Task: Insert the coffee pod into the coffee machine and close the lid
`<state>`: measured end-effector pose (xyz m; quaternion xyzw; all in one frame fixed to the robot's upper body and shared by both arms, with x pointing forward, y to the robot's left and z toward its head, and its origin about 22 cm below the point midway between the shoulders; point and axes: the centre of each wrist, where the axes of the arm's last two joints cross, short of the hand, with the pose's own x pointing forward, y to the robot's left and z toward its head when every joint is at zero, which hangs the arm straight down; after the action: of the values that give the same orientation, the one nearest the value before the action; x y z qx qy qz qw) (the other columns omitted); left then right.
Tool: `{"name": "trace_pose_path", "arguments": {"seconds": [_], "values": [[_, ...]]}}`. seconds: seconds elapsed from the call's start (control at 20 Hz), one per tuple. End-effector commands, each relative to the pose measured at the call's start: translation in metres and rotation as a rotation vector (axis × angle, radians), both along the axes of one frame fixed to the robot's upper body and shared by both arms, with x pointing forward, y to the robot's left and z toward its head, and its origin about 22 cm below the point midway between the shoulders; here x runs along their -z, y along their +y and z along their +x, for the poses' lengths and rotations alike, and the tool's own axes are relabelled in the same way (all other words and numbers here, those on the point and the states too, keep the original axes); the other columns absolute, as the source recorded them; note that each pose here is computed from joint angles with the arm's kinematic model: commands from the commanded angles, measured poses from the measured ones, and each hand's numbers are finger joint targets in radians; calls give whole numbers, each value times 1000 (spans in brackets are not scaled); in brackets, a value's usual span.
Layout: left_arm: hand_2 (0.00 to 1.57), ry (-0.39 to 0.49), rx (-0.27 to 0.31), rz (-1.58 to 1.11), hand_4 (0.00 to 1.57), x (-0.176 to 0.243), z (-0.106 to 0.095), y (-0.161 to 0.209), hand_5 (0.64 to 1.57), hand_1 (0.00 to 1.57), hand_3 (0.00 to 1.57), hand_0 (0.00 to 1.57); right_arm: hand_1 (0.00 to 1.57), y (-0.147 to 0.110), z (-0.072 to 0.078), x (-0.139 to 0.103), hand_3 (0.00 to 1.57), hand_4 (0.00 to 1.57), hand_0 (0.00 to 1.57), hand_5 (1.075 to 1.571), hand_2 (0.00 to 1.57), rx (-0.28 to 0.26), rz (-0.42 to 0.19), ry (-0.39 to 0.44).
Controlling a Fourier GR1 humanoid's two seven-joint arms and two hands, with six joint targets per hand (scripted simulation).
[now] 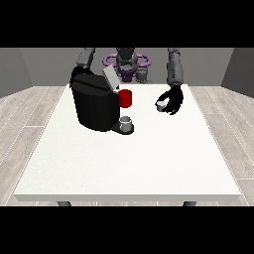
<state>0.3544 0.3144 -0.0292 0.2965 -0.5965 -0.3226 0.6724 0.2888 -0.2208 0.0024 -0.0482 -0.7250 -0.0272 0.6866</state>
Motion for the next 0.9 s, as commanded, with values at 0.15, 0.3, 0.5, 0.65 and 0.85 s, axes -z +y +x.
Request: {"name": "trace_pose_path", "arguments": {"seconds": [0.15, 0.3, 0.5, 0.65, 0.85], "values": [[1054, -3, -5, 148, 319, -11, 2, 30, 1571, 970, 793, 970, 0, -4, -2, 0, 0, 487, 0, 1571, 0, -21, 13, -21], [1286, 10, 68, 137, 412, 4, 5, -20, 1571, 1174, 1183, 1174, 0, -11, 10, 7, 0, 414, 0, 1571, 0, 41, 19, 10], [1457, -7, 125, 96, 564, -31, 27, -10, 1571, 1424, 1423, 1424, 0, -6, 4, 11, 0, 445, 0, 1571, 0, 25, 20, 45], [1452, -40, 169, 57, 623, -46, 39, -24, 1571, 1450, 1388, 1450, 0, -5, 9, 3, 0, 438, 0, 1571, 0, 35, 29, 98], [1383, -61, 262, 55, 581, -69, 50, -38, 1571, 1323, 1352, 1323, 0, -9, 8, 21, 0, 490, 0, 1571, 0, 46, 28, 91]]}}
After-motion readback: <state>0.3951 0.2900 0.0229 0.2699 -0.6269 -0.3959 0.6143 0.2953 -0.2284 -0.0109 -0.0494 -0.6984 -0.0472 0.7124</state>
